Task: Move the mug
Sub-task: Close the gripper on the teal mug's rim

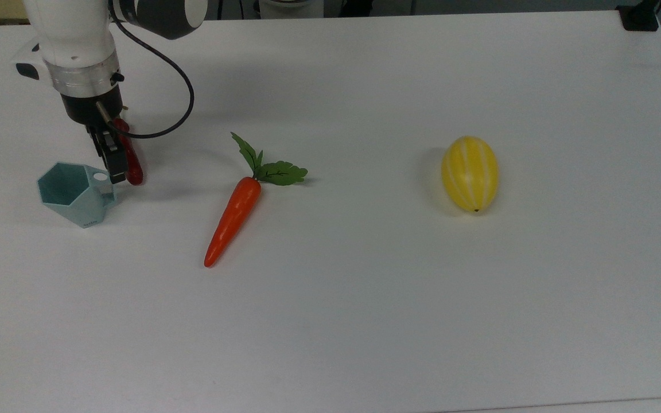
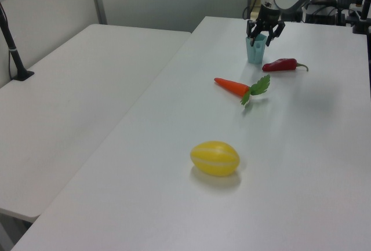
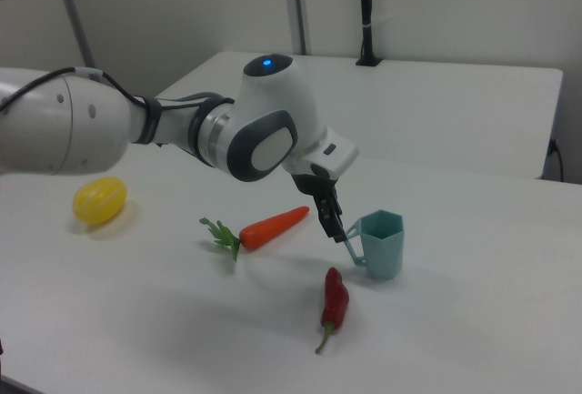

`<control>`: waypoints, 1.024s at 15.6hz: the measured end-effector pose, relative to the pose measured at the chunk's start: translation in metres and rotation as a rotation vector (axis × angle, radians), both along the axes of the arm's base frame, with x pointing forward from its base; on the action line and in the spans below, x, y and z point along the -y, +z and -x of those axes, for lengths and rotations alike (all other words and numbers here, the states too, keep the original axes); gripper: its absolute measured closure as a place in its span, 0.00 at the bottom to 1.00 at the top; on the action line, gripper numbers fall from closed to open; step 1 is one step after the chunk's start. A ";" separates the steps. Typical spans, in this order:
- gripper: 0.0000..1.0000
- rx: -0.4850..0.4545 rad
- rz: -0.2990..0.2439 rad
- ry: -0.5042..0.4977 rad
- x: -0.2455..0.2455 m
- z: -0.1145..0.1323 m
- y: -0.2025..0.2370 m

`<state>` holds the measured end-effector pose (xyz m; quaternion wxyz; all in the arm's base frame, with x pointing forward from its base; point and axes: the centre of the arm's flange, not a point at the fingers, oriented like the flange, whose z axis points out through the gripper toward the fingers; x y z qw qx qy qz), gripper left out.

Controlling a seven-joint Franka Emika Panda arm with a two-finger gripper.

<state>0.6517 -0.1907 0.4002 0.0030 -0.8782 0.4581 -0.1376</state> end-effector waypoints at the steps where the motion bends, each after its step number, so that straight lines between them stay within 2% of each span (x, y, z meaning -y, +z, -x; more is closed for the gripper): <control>1: 0.34 -0.002 0.007 0.003 0.001 -0.001 -0.004; 16: 0.36 -0.020 0.066 0.039 0.004 -0.011 -0.059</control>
